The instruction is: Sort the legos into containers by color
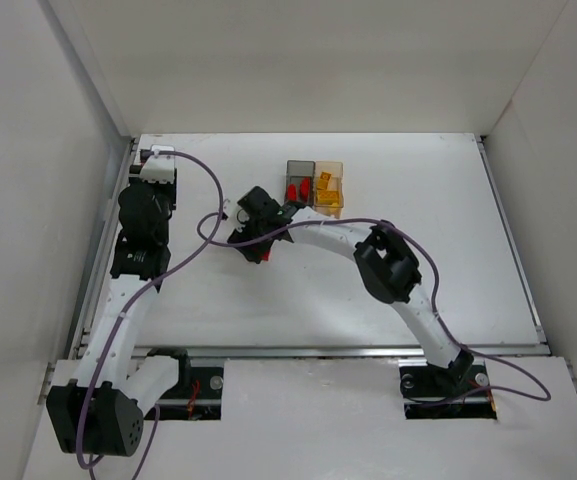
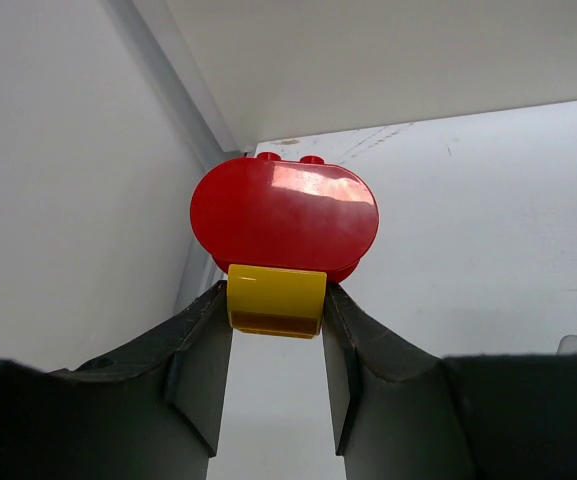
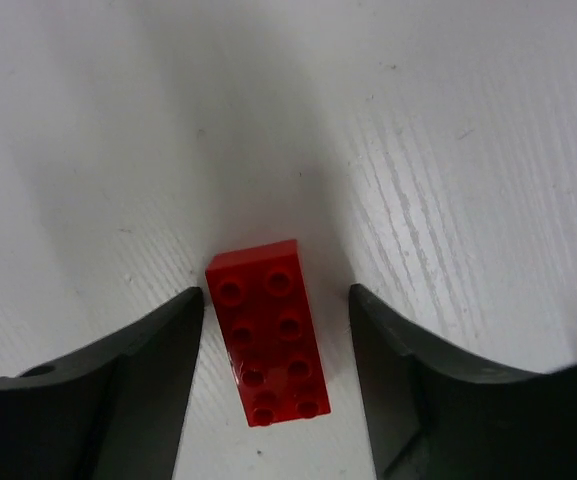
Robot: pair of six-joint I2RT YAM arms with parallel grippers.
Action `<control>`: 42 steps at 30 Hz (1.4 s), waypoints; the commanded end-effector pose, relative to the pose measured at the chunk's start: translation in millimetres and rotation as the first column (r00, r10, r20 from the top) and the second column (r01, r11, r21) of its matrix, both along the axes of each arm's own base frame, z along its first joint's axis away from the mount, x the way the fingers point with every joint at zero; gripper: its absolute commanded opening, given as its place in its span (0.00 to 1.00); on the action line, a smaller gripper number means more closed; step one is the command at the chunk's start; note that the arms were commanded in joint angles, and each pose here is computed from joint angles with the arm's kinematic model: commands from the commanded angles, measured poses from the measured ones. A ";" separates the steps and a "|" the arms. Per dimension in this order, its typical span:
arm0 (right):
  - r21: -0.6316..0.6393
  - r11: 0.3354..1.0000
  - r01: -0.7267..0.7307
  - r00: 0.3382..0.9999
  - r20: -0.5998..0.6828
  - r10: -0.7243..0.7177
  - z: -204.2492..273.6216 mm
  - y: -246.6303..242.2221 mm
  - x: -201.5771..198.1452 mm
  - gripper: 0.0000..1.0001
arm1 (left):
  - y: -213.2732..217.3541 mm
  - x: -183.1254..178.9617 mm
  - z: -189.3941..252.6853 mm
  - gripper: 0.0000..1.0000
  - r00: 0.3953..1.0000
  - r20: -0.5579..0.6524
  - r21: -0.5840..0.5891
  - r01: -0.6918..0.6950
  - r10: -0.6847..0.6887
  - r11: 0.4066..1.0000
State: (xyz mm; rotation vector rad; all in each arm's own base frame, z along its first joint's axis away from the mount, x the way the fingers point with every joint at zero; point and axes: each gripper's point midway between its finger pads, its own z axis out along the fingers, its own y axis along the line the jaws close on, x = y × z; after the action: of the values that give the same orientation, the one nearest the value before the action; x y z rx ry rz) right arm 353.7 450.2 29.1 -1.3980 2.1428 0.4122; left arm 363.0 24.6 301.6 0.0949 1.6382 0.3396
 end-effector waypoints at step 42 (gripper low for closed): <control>0.444 0.445 0.778 0.622 -0.440 -0.648 156.5 -125.3 174.8 1.00 | -90.2 -18.3 -16.5 0.00 0.853 -0.018 0.032 0.523 -0.522 0.852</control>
State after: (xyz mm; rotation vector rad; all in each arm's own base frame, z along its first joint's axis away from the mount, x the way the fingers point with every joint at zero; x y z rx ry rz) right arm 537.9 317.6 104.7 0.0408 2.3713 0.7006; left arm 346.2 -61.4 267.9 0.5430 1.6194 -0.0467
